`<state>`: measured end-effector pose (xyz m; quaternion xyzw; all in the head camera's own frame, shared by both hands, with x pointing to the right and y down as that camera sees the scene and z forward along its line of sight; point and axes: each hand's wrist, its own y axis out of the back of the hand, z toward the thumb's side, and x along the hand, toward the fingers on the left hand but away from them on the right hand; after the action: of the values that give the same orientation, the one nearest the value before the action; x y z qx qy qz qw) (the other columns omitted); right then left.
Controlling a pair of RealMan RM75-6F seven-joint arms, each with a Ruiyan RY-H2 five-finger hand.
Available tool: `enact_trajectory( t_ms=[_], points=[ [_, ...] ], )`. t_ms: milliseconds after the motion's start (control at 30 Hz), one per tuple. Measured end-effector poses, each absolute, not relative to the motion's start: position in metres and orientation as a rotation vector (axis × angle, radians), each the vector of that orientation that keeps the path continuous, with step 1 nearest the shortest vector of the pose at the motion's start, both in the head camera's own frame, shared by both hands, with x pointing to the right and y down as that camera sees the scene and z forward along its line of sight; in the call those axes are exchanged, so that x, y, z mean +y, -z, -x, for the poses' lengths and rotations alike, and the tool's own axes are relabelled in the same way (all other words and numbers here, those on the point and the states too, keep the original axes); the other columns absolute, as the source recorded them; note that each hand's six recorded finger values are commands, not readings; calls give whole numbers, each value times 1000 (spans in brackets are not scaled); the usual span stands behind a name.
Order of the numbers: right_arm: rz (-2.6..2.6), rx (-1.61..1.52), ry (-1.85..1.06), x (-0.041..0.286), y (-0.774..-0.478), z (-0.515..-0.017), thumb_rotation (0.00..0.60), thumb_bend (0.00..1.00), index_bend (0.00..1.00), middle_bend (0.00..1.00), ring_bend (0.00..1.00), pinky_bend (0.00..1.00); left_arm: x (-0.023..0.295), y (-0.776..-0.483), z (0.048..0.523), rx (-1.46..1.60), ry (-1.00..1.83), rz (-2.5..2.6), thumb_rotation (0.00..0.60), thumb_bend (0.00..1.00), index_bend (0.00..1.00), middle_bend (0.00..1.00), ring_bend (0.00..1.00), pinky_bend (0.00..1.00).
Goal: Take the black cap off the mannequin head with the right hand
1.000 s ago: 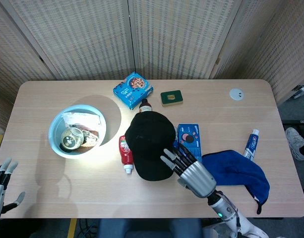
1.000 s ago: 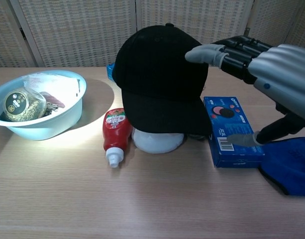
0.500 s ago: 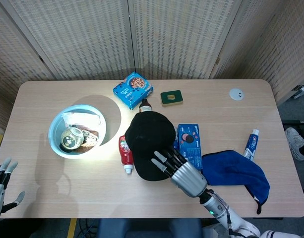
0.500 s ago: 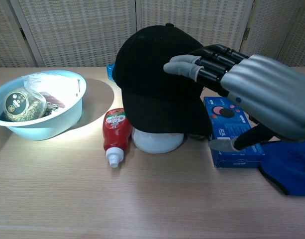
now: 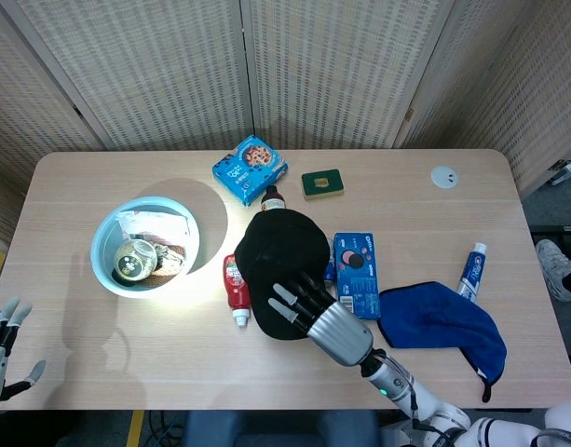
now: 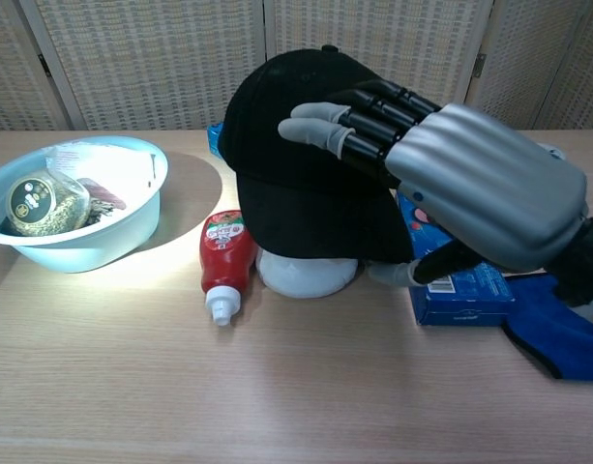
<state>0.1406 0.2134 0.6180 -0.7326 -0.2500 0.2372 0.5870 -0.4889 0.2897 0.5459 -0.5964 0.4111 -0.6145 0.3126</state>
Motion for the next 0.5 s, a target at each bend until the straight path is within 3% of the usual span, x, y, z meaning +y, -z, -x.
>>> enact_trajectory(
  t_ms=[500],
  points=[
    [1688, -601, -482, 202, -617, -125, 600, 159, 0, 0, 0, 0, 290, -547, 493, 1091, 1629, 1573, 600, 246, 21, 0, 71, 7]
  ],
)
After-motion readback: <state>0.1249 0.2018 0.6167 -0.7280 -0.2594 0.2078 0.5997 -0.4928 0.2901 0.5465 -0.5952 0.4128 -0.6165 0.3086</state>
